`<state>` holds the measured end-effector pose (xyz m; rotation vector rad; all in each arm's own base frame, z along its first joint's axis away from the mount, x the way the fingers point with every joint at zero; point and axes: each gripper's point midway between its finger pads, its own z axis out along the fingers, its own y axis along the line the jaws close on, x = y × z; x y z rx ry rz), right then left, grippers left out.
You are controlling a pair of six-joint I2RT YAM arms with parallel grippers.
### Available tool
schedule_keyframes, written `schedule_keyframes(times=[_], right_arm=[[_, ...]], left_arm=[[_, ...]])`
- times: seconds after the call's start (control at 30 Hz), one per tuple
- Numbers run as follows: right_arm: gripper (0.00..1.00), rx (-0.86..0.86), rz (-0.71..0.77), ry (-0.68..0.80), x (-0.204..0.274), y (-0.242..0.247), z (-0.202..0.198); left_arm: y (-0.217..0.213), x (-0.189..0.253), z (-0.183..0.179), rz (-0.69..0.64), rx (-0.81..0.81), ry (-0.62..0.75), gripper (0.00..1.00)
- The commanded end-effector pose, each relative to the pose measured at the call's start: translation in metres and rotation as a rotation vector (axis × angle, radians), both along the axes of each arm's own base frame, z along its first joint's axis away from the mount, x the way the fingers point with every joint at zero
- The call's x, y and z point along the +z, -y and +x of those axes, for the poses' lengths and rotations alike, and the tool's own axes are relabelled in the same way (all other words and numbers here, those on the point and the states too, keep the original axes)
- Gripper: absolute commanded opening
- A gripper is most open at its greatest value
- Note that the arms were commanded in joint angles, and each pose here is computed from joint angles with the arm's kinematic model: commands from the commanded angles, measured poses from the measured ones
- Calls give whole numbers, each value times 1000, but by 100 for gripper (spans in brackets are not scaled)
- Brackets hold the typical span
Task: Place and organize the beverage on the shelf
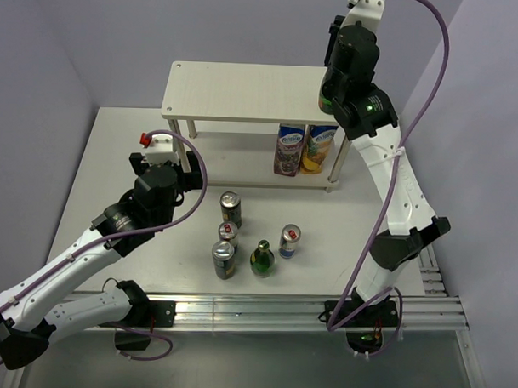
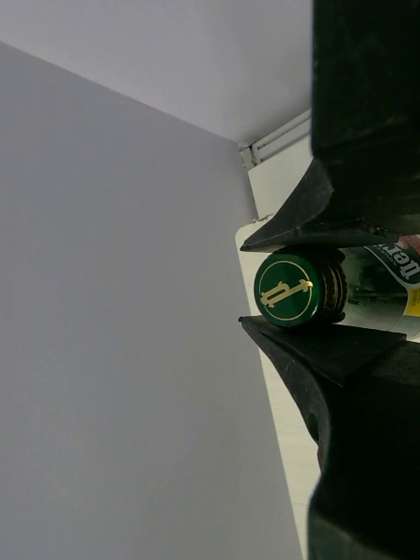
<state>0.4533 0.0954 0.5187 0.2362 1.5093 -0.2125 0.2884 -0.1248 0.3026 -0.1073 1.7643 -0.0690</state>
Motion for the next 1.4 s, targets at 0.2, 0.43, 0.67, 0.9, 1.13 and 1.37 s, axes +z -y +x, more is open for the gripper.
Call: schedule_keyframes(times=[0.2, 0.43, 0.67, 0.9, 1.13, 1.37], right_arm=[[0, 15, 25, 65, 3, -6, 10], [79, 18, 35, 57, -6, -4, 4], [100, 20, 41, 49, -11, -3, -9], [100, 36, 83, 58, -15, -6, -45], [100, 41, 145, 49, -29, -6, -90], [99, 384, 155, -81, -119, -83, -171]], left_arm=[[-2, 12, 2, -20, 12, 23, 99], [-4, 13, 2, -21, 18, 26, 99], [-5, 13, 2, -20, 22, 27, 99], [-8, 12, 3, -16, 34, 25, 99], [-10, 11, 5, -14, 46, 25, 99], [-17, 9, 9, -14, 98, 36, 99]])
